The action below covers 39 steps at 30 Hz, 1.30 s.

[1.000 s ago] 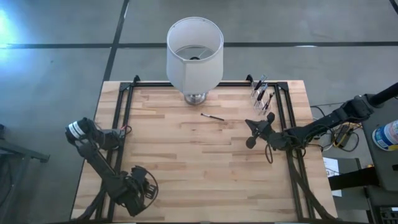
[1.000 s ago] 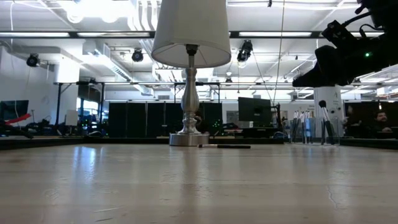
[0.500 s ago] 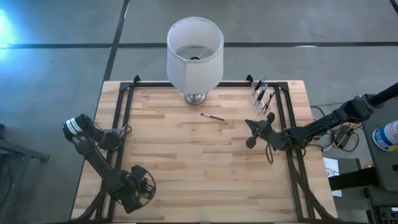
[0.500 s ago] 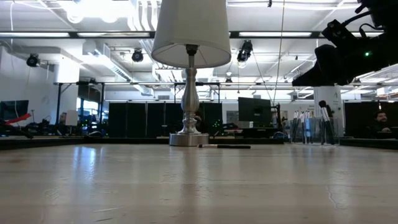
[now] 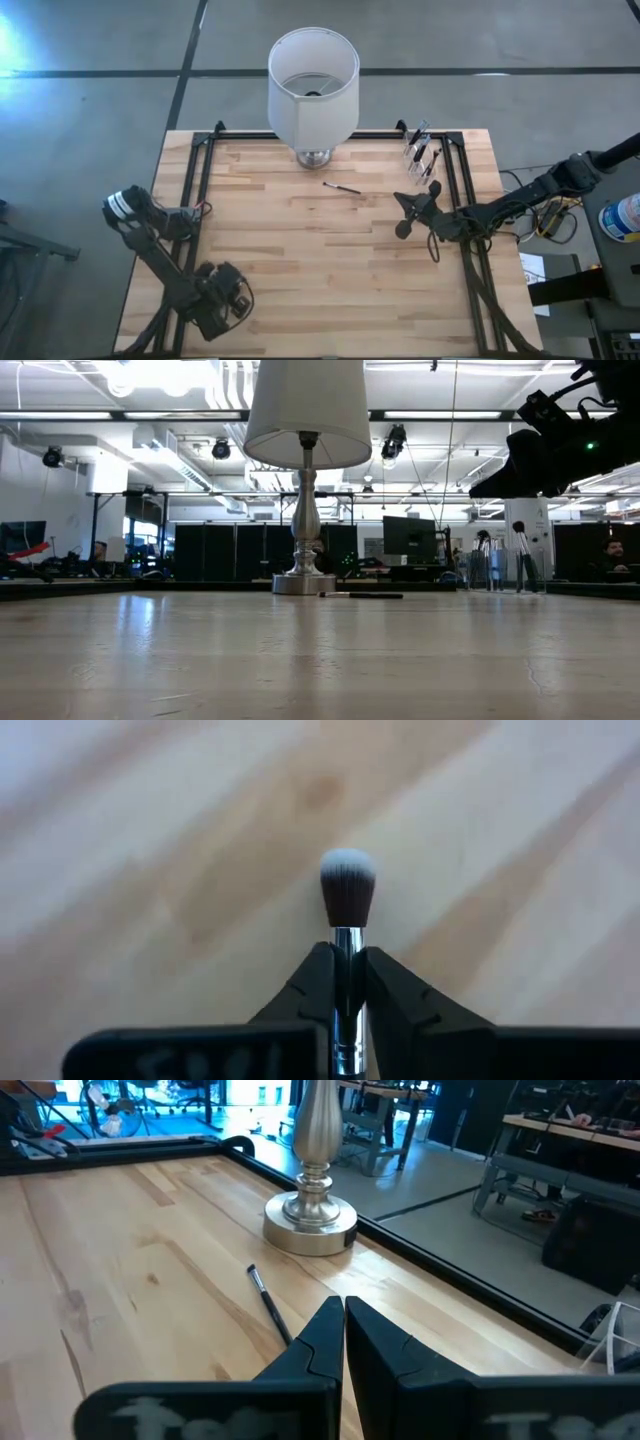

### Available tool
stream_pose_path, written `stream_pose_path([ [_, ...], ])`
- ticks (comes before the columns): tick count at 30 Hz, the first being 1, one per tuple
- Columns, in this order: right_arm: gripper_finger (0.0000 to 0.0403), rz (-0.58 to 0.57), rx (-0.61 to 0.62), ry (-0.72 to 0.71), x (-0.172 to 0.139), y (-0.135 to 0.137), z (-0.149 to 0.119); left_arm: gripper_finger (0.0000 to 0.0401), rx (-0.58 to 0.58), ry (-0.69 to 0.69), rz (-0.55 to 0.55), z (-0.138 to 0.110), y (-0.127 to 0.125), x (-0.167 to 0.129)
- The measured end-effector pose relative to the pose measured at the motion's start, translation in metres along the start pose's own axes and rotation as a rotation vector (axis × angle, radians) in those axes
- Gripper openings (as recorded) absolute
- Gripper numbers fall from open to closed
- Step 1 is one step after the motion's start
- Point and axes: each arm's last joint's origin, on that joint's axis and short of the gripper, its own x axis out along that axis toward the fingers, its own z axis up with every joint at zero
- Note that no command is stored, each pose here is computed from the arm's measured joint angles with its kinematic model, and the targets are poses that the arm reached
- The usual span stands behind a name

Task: Put items in baskets/containers
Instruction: Put the powder brush into the transparent organizer

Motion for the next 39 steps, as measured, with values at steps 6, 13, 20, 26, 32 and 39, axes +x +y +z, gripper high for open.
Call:
stream_pose_path([
  [6, 0.0009, 0.000, 0.000, 0.000, 0.000, 0.000, 0.000, 0.0035, 0.060, -0.168, -0.129, 0.017, -0.002, -0.018],
  [13, 0.0009, 0.002, 0.012, -0.010, 0.000, 0.000, 0.002, 0.0031, 0.161, -0.414, -0.219, 0.050, -0.005, -0.029],
  [20, 0.0008, 0.003, 0.013, -0.010, 0.000, 0.000, 0.001, 0.0030, 0.270, -0.518, -0.440, 0.081, -0.013, -0.008],
  [26, 0.0008, 0.003, 0.022, -0.002, 0.000, -0.002, -0.005, 0.0030, 0.348, -0.706, -0.719, 0.115, -0.004, 0.015],
  [32, 0.0008, 0.054, 0.068, -0.037, 0.000, -0.001, -0.010, 0.0030, 0.432, -0.859, -0.810, 0.152, 0.010, 0.027],
  [39, 0.0008, 0.210, 0.066, -0.073, 0.007, 0.015, -0.012, 0.0030, 0.601, -1.017, -0.913, 0.176, 0.005, 0.022],
])
